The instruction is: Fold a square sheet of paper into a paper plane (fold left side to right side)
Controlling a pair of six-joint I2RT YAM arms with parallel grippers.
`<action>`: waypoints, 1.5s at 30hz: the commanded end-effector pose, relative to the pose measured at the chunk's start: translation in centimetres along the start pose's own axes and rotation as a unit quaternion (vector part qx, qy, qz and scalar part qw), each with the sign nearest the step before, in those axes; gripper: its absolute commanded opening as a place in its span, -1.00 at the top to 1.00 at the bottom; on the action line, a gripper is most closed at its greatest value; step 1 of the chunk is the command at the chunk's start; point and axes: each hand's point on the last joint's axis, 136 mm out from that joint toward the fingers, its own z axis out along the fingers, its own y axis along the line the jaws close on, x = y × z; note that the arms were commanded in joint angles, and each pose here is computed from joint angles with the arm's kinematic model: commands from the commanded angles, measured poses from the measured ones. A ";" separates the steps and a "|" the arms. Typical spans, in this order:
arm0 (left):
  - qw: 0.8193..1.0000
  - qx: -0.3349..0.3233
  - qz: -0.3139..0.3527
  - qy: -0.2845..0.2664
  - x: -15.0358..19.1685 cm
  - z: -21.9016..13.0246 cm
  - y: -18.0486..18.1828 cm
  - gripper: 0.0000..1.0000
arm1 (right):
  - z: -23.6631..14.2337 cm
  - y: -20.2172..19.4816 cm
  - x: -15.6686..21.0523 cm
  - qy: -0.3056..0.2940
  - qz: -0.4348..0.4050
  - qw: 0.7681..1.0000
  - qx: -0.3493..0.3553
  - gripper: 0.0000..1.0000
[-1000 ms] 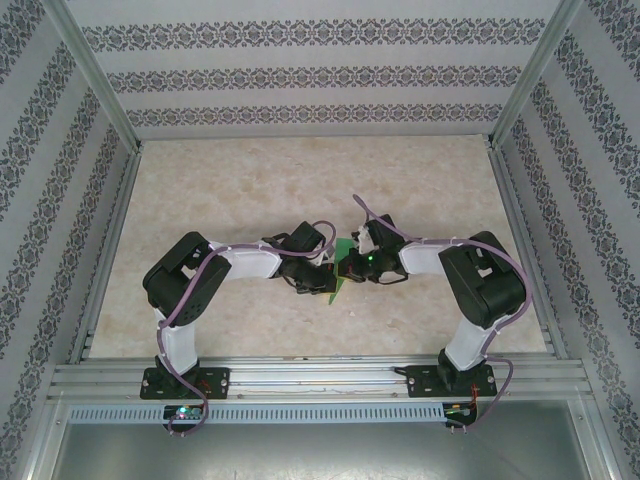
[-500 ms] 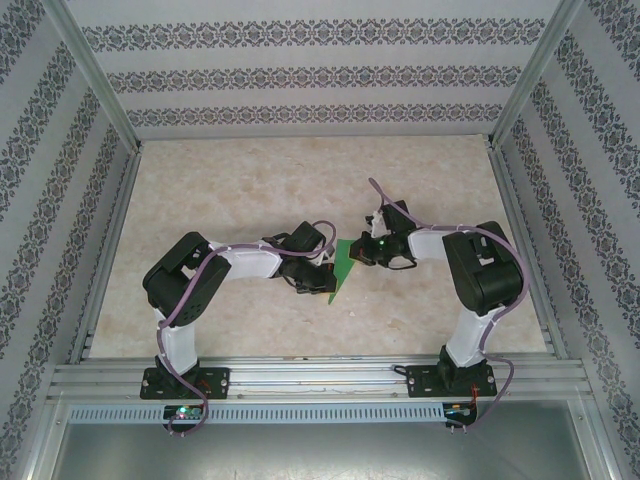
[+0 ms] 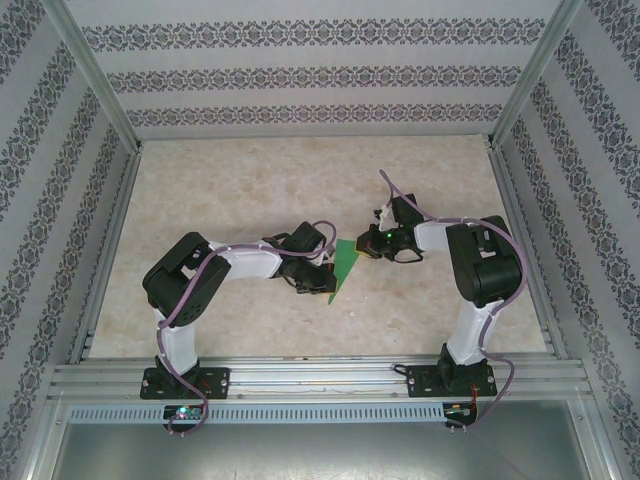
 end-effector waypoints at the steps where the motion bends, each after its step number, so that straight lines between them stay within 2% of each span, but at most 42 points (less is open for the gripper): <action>1: 0.988 -0.133 -0.050 0.059 4.5 0.8 7.0 1.00 | -0.2 -2.1 -1.5 -0.019 0.000 0.999 0.034 1.00; 11: 0.989 -0.131 -0.049 0.055 4.3 0.8 6.9 1.00 | -0.6 -2.7 -2.5 -0.025 0.006 0.999 0.041 1.00; 18: 0.990 -0.126 -0.047 0.049 4.0 0.7 6.5 1.00 | -2.5 -0.6 -3.4 -0.045 -0.012 0.999 0.026 1.00; 25: 0.990 -0.124 -0.044 0.045 3.8 0.6 6.1 1.00 | -4.5 1.2 -1.9 -0.056 -0.024 0.998 0.007 1.00; 32: 0.991 -0.120 -0.043 0.042 3.6 0.5 5.7 1.00 | -2.3 1.8 1.3 -0.014 -0.024 1.000 -0.010 1.00; 40: 0.991 -0.122 -0.042 0.043 3.5 0.5 5.7 1.00 | -0.6 2.8 0.2 -0.010 -0.040 0.999 -0.011 1.00; 45: 0.991 -0.121 -0.043 0.044 3.6 0.5 5.7 1.00 | 0.1 0.7 -0.6 -0.012 -0.021 1.000 0.012 1.00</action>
